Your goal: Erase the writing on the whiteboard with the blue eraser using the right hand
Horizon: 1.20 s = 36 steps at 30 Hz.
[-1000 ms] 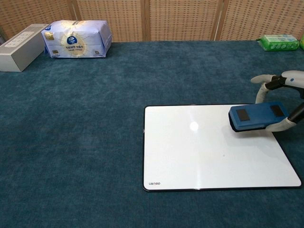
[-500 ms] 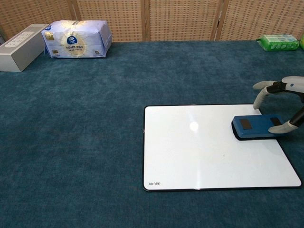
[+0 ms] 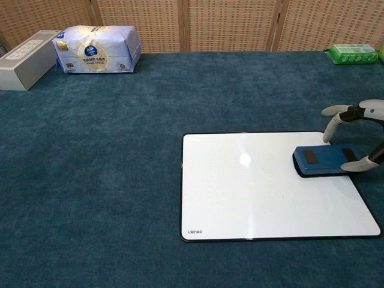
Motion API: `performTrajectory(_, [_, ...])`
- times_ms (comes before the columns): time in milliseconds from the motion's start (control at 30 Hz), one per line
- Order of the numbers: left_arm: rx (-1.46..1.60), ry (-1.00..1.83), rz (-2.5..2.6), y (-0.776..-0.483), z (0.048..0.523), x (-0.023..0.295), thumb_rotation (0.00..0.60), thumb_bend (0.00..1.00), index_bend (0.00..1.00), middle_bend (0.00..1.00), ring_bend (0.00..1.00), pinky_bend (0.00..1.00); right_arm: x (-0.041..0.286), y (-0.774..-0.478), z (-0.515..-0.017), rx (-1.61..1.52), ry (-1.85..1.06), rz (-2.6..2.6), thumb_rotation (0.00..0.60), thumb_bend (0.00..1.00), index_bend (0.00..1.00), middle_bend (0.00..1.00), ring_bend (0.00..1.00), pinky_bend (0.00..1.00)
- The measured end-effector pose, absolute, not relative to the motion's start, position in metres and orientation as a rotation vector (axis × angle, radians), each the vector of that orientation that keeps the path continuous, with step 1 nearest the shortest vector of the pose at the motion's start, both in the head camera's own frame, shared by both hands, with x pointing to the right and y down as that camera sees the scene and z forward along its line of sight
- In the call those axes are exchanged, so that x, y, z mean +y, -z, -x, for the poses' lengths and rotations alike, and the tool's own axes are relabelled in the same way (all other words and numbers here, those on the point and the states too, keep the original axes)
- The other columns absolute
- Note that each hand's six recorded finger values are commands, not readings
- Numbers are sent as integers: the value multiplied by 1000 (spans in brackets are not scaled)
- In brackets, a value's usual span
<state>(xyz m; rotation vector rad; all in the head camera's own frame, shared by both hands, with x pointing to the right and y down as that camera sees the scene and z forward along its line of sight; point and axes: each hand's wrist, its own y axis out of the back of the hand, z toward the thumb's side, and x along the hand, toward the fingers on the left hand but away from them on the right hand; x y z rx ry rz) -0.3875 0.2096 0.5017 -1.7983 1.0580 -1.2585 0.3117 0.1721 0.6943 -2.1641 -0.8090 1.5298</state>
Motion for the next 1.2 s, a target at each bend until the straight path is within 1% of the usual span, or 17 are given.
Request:
performTrajectory(133, [1056, 1253, 1803, -502, 386, 209, 600, 427, 340, 277, 166, 0, 176, -692, -312, -813, -1532, 2155, 600, 214, 329, 0, 0, 0])
performTrajectory(433, [1058, 1249, 1801, -501, 387, 209, 600, 428, 340, 277, 166, 0, 178, -697, -317, -830, -1555, 2150, 600, 216, 331, 0, 0, 0])
performTrajectory(733, [1063, 1250, 1794, -499, 389, 210, 600, 427, 340, 277, 166, 0, 180, -703, -320, -842, -1569, 2151, 600, 217, 363, 0, 0, 0])
performTrajectory(833, [1064, 1250, 1793, -499, 389, 210, 600, 428, 340, 277, 166, 0, 180, -703, -320, -849, -1564, 2154, 600, 216, 402, 0, 0, 0])
performTrajectory(1000, [1066, 1251, 1791, -499, 390, 211, 600, 428, 340, 277, 166, 0, 178, -703, -319, -865, -1551, 2157, 600, 202, 553, 17, 0, 0])
performTrajectory(1100, [1068, 1254, 1789, -499, 391, 211, 600, 428, 340, 277, 166, 0, 175, -701, -317, -879, -1536, 2160, 600, 196, 624, 43, 0, 0])
performTrajectory(1200, [1069, 1258, 1786, -500, 392, 210, 600, 427, 340, 277, 166, 0, 173, -699, -315, -902, -1519, 2173, 600, 196, 669, 60, 0, 0])
